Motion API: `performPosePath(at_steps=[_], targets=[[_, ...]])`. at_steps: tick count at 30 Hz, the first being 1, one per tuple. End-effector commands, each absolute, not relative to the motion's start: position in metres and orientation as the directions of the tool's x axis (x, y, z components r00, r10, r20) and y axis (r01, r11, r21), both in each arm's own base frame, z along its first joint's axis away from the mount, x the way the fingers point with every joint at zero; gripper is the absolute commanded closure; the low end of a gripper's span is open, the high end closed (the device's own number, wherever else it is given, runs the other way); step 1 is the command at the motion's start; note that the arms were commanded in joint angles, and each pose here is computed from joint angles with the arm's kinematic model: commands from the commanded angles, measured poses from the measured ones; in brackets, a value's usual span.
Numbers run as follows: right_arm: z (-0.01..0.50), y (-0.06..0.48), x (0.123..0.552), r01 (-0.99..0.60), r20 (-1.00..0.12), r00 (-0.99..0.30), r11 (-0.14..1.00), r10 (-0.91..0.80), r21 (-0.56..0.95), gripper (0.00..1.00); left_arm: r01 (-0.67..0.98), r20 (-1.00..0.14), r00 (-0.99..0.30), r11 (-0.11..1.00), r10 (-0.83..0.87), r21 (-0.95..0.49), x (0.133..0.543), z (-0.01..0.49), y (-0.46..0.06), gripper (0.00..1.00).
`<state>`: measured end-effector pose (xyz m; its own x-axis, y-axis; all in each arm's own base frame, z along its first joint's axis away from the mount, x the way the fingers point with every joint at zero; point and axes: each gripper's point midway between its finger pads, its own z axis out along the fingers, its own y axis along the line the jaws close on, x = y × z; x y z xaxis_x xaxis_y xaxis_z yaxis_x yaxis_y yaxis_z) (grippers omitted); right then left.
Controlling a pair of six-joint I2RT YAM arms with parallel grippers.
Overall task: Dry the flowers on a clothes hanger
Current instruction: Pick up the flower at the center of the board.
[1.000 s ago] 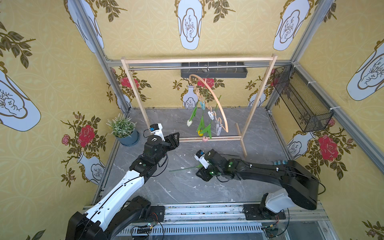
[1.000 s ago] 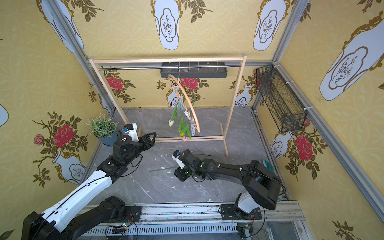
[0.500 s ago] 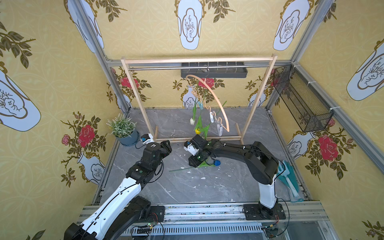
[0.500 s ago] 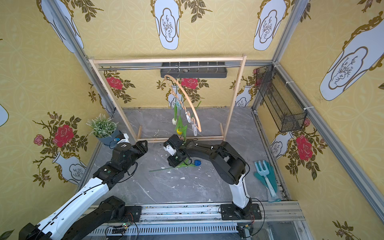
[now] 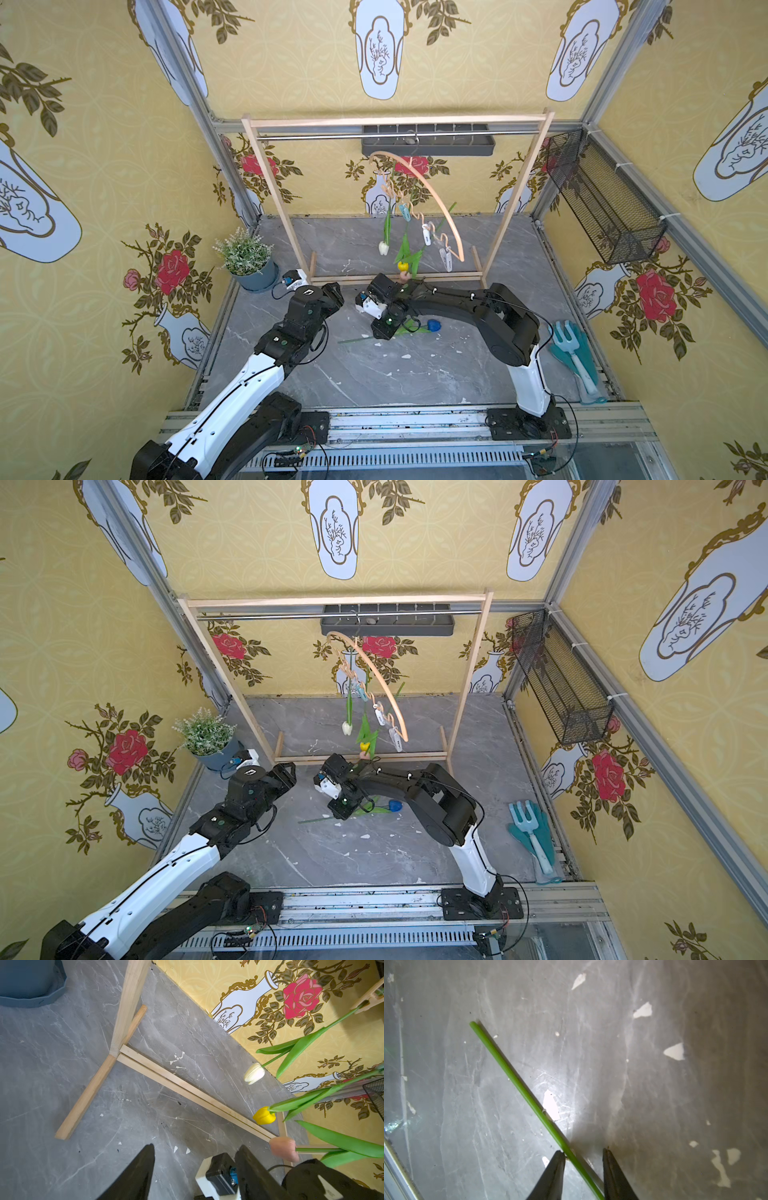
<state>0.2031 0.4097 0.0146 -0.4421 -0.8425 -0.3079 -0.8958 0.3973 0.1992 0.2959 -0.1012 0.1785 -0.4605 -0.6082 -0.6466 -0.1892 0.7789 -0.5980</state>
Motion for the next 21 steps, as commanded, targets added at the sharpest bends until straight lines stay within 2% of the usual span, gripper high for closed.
performPosePath(at_steps=[1,14,21], targets=[[-0.004,0.384,0.19,-0.897,-0.185,-0.438,0.414,-0.88,0.155,0.67,-0.172,-0.651,-0.449,0.774,-0.612,-0.609,0.298,0.181,-0.103,0.34],[0.006,0.373,0.191,-0.888,-0.18,-0.46,0.447,-0.869,0.109,0.68,-0.168,-0.64,-0.461,0.769,-0.615,-0.617,0.299,0.177,-0.106,0.36],[0.0,0.368,0.19,-0.894,-0.151,-0.448,0.442,-0.881,0.072,0.84,-0.167,-0.641,-0.461,0.769,-0.614,-0.617,0.299,0.176,-0.106,0.37]])
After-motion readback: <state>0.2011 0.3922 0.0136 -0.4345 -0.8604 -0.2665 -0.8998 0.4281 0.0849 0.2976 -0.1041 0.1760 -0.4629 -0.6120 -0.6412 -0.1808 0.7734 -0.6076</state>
